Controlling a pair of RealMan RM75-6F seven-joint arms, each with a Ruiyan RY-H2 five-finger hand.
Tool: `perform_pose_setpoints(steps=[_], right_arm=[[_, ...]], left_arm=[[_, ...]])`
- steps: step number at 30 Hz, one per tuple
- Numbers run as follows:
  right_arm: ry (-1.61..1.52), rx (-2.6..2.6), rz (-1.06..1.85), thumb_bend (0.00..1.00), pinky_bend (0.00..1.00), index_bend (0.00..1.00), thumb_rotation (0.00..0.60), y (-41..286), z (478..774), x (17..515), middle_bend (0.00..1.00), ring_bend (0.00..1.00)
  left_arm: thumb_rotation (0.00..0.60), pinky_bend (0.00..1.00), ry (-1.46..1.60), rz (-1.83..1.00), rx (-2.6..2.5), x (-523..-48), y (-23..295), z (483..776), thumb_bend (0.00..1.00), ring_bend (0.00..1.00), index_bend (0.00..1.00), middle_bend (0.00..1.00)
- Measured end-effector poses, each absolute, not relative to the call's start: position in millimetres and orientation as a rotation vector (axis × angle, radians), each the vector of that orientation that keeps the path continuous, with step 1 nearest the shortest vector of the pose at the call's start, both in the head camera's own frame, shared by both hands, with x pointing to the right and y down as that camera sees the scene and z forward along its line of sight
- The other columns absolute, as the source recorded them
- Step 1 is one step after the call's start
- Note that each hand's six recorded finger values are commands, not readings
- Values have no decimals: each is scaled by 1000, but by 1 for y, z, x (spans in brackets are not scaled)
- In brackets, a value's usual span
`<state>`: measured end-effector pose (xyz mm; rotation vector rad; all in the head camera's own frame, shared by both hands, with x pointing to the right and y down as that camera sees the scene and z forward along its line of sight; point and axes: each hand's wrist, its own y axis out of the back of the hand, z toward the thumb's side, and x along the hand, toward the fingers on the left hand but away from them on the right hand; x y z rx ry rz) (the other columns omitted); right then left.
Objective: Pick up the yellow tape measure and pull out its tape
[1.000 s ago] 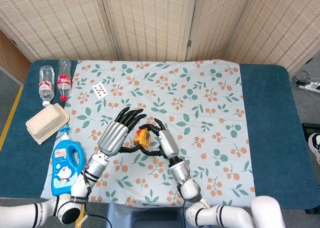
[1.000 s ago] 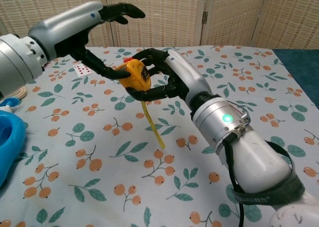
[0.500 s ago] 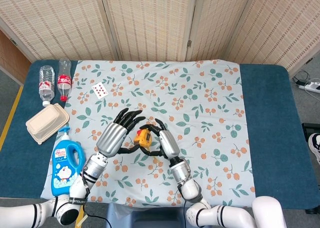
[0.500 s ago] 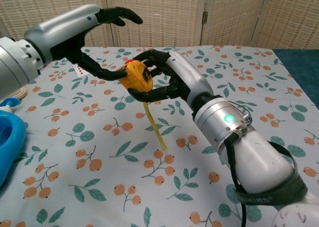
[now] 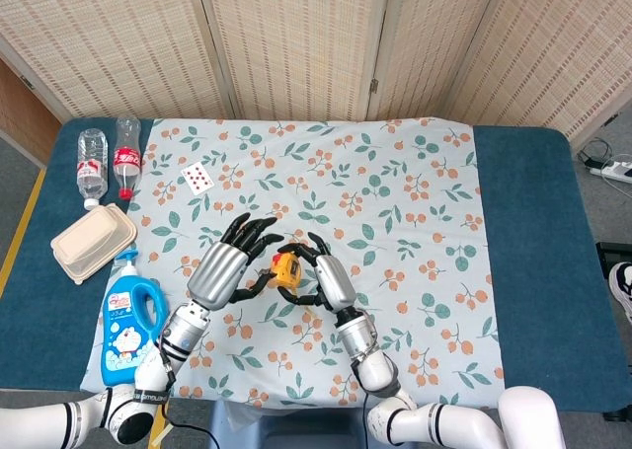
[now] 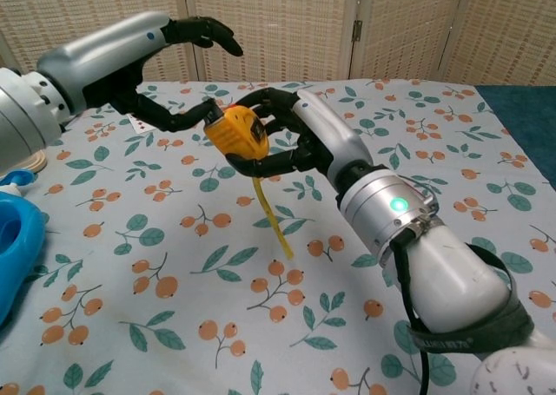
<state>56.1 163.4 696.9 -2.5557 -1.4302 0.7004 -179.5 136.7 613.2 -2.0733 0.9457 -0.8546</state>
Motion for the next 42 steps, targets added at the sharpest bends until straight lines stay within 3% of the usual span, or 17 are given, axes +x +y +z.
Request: perform_pose_setpoints(steps=[9, 15, 29, 42], right_arm=[[-1446, -2551, 699, 349, 25, 598, 600, 160, 697, 59, 484, 332], [-1449, -2547, 696, 349, 25, 598, 600, 158, 696, 61, 484, 333], [-1430, -2491, 729, 349, 25, 598, 600, 147, 695, 80, 483, 333], [-1353, -2386, 856, 350, 25, 597, 600, 134, 691, 148, 480, 332]], left_arm=[[600, 0, 933, -871, -2037, -183, 135, 617, 641, 129, 500, 135], [600, 0, 932, -880, -1997, -188, 134, 619, 644, 139, 553, 155], [600, 14, 1046, -853, -1972, -212, 126, 617, 645, 210, 591, 229], [600, 52, 1267, -865, -1965, -282, 111, 618, 645, 234, 584, 258]])
